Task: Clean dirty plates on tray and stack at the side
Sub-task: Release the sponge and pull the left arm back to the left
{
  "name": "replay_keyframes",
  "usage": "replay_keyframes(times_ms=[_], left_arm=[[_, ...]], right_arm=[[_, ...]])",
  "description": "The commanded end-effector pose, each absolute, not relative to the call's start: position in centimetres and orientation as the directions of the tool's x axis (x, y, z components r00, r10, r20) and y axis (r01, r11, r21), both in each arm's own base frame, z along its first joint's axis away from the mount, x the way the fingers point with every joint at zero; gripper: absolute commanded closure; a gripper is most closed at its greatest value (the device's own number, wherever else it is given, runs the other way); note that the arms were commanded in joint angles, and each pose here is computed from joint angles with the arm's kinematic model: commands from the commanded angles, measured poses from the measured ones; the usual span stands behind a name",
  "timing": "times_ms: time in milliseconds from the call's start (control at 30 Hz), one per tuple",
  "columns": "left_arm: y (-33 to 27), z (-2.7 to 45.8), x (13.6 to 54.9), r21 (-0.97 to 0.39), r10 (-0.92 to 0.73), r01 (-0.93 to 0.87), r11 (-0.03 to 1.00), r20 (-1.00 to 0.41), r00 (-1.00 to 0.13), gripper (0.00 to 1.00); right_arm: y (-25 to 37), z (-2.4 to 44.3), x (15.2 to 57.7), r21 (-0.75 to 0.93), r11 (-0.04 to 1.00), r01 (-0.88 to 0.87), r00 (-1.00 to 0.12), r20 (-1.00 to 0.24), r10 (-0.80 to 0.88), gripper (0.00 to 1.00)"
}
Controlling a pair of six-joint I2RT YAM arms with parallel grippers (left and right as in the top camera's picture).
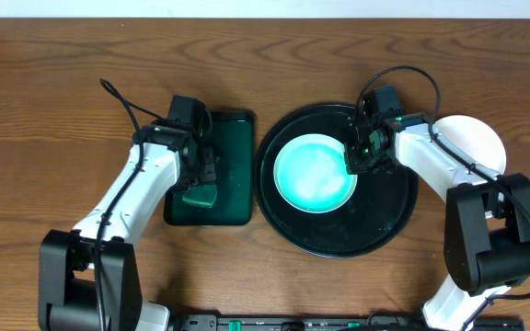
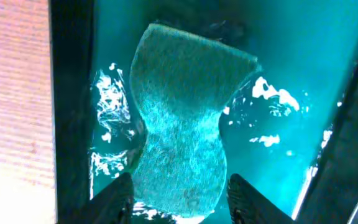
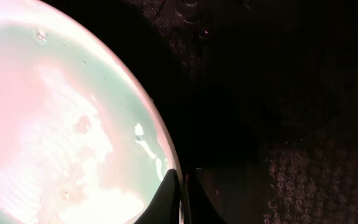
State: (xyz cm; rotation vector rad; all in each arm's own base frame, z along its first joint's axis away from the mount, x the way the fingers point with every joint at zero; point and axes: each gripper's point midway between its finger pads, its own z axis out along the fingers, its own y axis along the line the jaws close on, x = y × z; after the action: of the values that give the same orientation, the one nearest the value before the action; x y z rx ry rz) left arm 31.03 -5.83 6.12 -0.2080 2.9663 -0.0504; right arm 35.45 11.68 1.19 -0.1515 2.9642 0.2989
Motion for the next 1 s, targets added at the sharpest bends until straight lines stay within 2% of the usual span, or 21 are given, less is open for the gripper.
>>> replay_keyframes(times_ms=[0,200,400,633,667,967], left_arm=[[-5.7,10.1,33.4,-0.064,-0.151,-0.139,0.988,-0.277,-0.949,0.46],[-4.3,15.8,35.2,-0.113,-0.212,-0.181,0.977,-0.405,-0.889,0.36],[2.4,19.5,34.2,-0.189,-0.464,-0.427,0.884,-0.467,-0.753,0.33],[9.3,19.8,31.5,-0.183,-0.623,-0.616,0.766,-0.445,-0.643,0.32],[10.4,19.6,30.8,-0.177,-0.649,-0.648,0.741,-0.434,-0.624,0.23],[11.7,19.6,30.3,-0.175,-0.675,-0.679,0.713,-0.432,-0.598,0.2]], right_arm=[[12.5,1.6,35.1,0.213,0.968,-0.132,-0.981,-0.171,-0.096,0.99],[12.5,1.6,35.1,0.213,0.968,-0.132,-0.981,-0.171,-0.096,0.98],[12.5,1.6,35.1,0.213,0.968,-0.132,-0.981,-0.17,-0.096,0.98],[12.5,1.6,35.1,0.213,0.968,-0.132,-0.981,-0.17,-0.096,0.98],[12.5,1.6,35.1,0.213,0.968,-0.132,-0.981,-0.17,-0.096,0.98],[12.5,1.6,35.1,0.213,0.968,-0.132,-0.981,-0.17,-0.096,0.97]])
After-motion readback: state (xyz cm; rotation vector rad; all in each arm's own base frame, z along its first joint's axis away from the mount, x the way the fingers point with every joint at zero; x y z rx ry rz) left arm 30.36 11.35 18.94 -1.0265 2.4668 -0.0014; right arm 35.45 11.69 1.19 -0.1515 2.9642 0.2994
